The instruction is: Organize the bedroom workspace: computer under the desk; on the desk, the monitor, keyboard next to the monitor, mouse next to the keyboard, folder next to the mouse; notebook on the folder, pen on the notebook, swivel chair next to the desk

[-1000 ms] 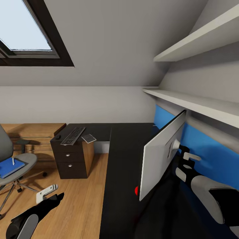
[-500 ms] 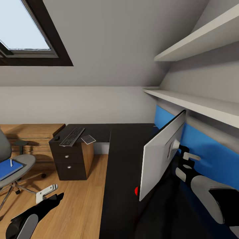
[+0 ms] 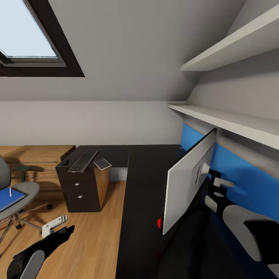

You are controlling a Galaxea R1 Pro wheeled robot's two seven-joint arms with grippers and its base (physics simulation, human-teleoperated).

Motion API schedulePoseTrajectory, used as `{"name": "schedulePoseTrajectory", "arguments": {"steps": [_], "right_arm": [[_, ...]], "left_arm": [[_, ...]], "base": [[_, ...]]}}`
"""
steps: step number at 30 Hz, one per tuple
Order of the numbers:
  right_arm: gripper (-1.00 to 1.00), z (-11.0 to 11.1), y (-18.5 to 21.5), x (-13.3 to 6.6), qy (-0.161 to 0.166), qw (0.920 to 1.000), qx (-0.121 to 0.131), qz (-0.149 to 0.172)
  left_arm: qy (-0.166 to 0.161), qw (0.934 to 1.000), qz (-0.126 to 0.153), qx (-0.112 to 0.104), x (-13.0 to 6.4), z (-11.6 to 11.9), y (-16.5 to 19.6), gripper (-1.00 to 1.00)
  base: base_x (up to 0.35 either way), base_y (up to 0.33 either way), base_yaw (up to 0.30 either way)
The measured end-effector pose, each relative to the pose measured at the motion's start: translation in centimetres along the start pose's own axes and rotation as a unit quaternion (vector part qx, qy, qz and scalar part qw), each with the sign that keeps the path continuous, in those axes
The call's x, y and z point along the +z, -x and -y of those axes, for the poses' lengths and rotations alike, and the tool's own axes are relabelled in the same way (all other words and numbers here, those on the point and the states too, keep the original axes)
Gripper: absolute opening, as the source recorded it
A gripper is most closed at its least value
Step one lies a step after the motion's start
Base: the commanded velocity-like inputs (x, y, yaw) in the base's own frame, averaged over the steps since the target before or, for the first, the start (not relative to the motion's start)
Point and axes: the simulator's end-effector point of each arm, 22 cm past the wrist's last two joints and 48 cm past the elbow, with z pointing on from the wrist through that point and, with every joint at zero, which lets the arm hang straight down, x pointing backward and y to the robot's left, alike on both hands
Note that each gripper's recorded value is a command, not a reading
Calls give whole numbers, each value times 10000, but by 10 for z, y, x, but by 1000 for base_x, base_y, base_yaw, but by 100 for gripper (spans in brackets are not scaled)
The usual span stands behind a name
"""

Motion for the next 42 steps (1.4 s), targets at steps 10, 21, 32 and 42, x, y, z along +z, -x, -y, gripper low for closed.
{"name": "schedulePoseTrajectory", "arguments": {"steps": [10, 21, 32, 42], "right_arm": [[-100, 0, 0, 0, 2, 10000, -3, 0], [100, 1, -3, 0, -4, 10000, -75, -4], [100, 0, -3, 0, -3, 10000, -74, -7], [100, 0, -3, 0, 1, 10000, -75, -10]], "left_arm": [[1, 10000, -2, 0, 0, 0, 0, 100], [3, 10000, -6, 1, 1, 0, 0, 100], [3, 10000, -6, 1, 1, 0, 0, 100], [3, 10000, -6, 1, 1, 0, 0, 100]], "base": [[129, 0, 0], [3, 0, 0], [0, 0, 0], [0, 0, 0]]}}
